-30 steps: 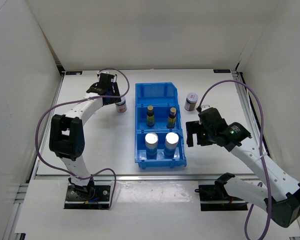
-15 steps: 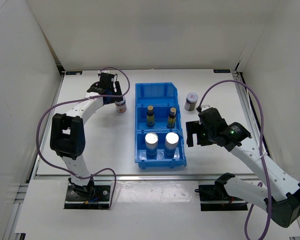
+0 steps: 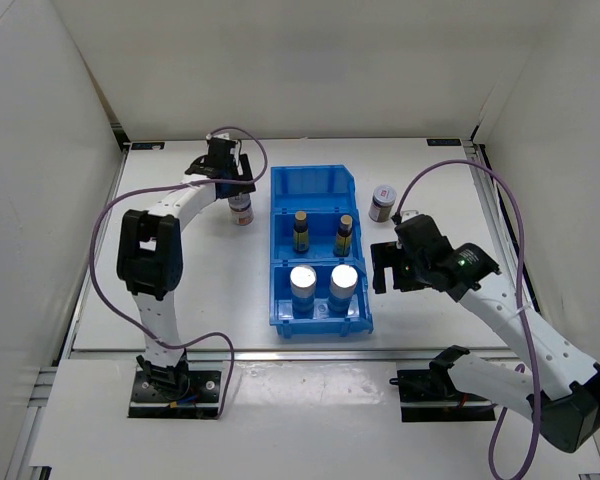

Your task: Organize the condiment bottles

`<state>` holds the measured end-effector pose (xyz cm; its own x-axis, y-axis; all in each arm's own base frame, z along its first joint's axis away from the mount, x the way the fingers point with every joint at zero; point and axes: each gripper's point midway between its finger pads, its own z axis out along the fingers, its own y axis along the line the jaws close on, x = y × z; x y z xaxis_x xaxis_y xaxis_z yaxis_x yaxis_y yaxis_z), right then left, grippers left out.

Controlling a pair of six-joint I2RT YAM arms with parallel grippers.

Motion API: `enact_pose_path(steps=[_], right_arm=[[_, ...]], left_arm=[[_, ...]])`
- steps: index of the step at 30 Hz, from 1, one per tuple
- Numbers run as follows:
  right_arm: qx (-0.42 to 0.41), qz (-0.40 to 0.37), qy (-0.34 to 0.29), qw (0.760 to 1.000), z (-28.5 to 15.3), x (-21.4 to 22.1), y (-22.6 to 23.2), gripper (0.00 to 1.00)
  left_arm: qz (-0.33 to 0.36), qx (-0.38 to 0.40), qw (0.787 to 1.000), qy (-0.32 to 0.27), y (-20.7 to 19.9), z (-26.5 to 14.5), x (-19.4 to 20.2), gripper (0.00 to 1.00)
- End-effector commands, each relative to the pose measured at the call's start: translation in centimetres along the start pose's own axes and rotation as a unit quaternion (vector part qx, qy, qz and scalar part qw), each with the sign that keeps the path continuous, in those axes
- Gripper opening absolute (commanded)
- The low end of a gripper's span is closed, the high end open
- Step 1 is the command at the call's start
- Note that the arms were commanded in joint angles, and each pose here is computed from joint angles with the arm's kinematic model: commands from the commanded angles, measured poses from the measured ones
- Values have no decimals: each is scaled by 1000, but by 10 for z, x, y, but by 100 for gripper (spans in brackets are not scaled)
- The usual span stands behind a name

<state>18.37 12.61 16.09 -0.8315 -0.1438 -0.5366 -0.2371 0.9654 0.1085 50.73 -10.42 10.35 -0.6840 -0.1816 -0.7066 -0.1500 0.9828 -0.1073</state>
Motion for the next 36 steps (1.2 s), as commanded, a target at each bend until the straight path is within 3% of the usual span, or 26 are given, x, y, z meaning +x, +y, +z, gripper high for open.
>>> enact_pose_path(steps=[1,5,12,17,26,32,36], right_arm=[[-3,-4,-11,1000,0,-7,3,99],[-2,-4,-7,1000,2,-6,3,99],[-2,-4,-7,1000,2,-6,3,99],[-2,-4,-7,1000,2,-6,3,99],[-3,-4,-11,1000,0,-7,3,99],[-3,-4,-11,1000,0,-7,3,99],[-5,-3,-16,1000,-2,-7,3,99]], left_arm=[[-7,19,1000,7,-11,4,1,99],[-9,15,1000,17,-10,11,8,99],[-1,19,1000,21,-17,7,15,86],[4,22,1000,-3,-16,-12,-3,60],[9,26,999,-19,-20,-40,-23,37],[5,31,998,-58,-26,-79,-73,17],[1,68,993,-99,-51,-117,-116,14]])
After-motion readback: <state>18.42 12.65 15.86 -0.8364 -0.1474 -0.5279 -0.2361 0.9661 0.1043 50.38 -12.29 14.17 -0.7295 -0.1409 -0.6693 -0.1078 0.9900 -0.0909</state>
